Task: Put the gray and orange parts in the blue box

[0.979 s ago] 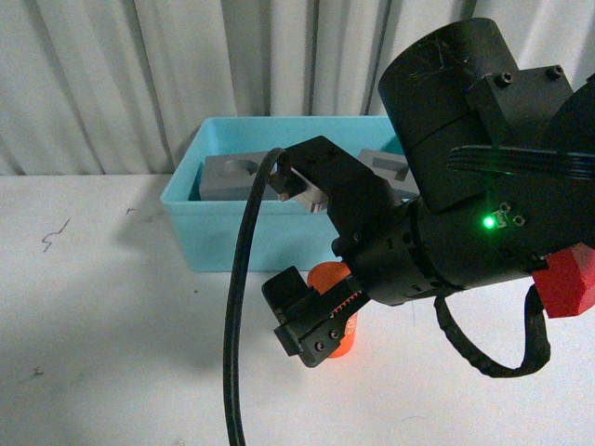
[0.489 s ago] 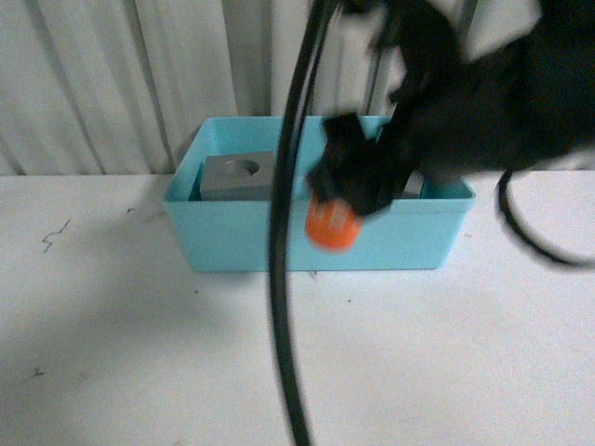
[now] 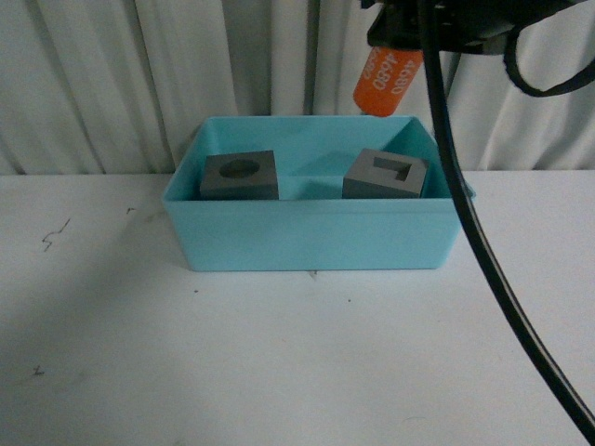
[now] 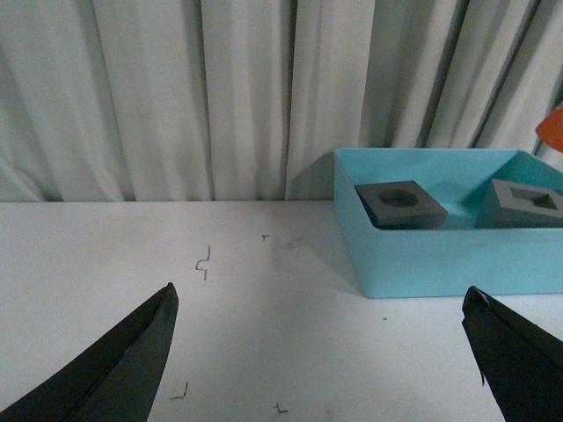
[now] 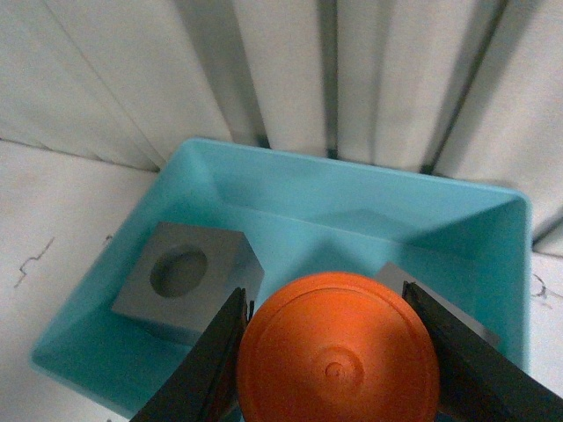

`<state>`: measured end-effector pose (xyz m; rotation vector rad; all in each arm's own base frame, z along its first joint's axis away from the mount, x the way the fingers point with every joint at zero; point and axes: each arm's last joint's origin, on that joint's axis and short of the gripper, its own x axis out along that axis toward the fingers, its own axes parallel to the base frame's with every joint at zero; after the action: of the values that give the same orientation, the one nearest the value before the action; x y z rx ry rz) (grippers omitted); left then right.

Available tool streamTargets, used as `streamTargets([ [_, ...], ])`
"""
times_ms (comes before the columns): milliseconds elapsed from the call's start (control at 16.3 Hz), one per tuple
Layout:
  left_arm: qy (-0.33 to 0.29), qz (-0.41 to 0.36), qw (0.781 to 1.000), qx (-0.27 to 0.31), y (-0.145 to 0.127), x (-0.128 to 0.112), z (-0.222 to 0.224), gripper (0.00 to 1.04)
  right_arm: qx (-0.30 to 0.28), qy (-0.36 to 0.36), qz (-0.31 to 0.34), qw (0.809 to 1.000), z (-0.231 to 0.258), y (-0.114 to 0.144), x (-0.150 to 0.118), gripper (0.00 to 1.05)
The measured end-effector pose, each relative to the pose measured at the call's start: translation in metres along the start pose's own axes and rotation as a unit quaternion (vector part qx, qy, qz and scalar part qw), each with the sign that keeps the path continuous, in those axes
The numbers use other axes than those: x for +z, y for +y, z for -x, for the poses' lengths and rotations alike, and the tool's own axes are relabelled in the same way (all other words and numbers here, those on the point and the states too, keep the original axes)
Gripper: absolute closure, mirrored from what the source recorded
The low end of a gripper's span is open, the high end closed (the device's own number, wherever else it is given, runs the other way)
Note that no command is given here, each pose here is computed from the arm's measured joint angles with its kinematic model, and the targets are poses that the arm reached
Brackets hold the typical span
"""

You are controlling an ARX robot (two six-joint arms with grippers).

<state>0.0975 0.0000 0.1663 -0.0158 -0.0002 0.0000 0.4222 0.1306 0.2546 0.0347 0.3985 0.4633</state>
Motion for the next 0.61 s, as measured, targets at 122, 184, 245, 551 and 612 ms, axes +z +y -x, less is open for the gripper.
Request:
streamTargets([
  [122, 0.000, 0.000, 1.000, 0.000, 0.000, 0.000, 0.000, 0.07, 0.003, -0.002, -0.009, 1.000, -0.015, 0.007, 0.004, 0.57],
  [184, 0.000, 0.000, 1.000, 0.000, 0.000, 0.000, 0.000, 0.07, 0.003, 0.000, -0.012, 1.000, -0.021, 0.011, 0.003, 0.57],
  [245, 0.000, 0.000, 1.000, 0.000, 0.000, 0.000, 0.000, 0.07, 0.003, 0.015, -0.017, 1.000, -0.031, 0.013, -0.006, 0.57],
  [551, 0.000, 0.000, 1.000, 0.000, 0.000, 0.000, 0.000, 0.07, 0.009, 0.076, -0.026, 0.997, -0.063, 0.020, -0.045, 0.57],
  [612, 0.000, 0.000, 1.000, 0.000, 0.000, 0.000, 0.000, 0.07, 0.012, 0.072, -0.023, 0.997, -0.065, 0.023, -0.044, 0.57],
])
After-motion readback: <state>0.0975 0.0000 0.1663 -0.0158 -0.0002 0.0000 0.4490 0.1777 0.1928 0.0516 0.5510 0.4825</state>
